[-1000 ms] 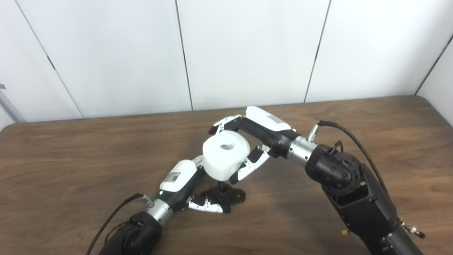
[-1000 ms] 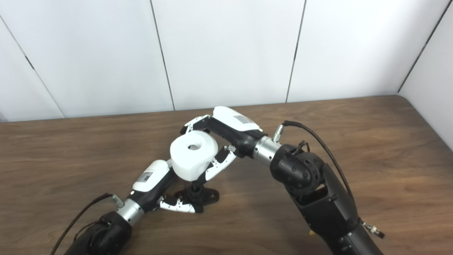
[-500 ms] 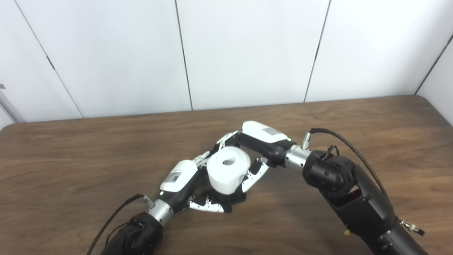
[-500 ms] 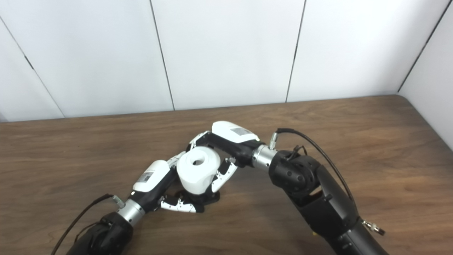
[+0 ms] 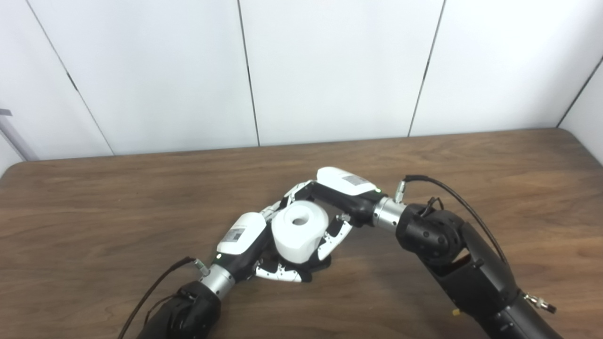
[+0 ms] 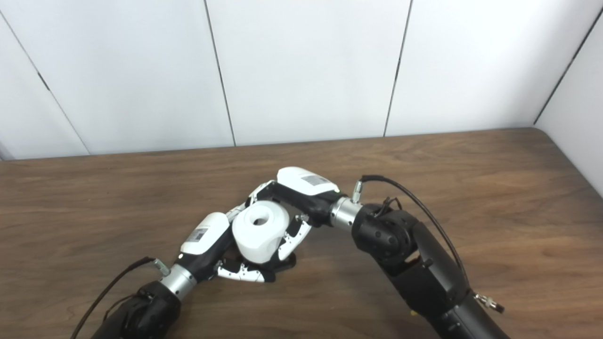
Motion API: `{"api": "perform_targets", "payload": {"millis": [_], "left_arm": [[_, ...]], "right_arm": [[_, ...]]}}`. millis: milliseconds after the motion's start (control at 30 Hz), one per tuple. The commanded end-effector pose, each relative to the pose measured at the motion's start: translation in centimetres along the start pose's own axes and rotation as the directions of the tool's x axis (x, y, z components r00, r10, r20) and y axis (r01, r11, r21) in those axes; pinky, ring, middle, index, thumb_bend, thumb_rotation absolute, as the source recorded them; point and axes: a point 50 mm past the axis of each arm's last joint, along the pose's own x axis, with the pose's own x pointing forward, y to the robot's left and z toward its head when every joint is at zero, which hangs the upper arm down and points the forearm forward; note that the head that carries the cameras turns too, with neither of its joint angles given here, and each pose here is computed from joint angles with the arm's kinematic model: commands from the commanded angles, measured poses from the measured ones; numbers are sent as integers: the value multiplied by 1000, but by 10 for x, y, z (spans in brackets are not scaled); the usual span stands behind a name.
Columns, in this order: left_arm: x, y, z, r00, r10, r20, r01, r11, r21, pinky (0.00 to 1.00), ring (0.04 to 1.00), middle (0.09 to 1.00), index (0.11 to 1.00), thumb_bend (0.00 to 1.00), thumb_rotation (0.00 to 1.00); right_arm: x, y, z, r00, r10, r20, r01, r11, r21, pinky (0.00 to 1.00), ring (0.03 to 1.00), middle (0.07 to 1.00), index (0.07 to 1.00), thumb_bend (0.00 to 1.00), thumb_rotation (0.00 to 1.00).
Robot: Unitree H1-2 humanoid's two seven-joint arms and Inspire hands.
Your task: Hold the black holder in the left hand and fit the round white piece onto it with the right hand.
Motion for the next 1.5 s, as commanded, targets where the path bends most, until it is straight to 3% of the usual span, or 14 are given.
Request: {"api": "perform_targets", "payload": {"millis": [0, 433, 1200, 1467], "left_arm": [[-22, -54, 0, 982, -173, -79, 169, 984, -49, 937, 980, 885, 480, 524, 59], [-22, -53, 0, 982, -171, -78, 168, 984, -52, 942, 982, 882, 480, 524, 59], [-24, -48, -1, 982, -171, -80, 168, 985, -47, 926, 975, 886, 480, 524, 58], [-22, -50, 0, 982, -171, -79, 168, 985, -45, 923, 972, 887, 480, 525, 58]], "right_arm": [[2, -1, 5, 999, -3, 33, 4, 1000, -27, 638, 757, 767, 480, 517, 137], [-3, 7, 1, 999, 41, 21, -40, 998, -42, 642, 775, 771, 481, 516, 135], [-19, -14, -12, 1000, 25, -11, -26, 994, -104, 645, 764, 770, 482, 517, 135], [-22, -9, -12, 999, 45, -27, -47, 996, -69, 641, 763, 771, 484, 517, 137]]}}
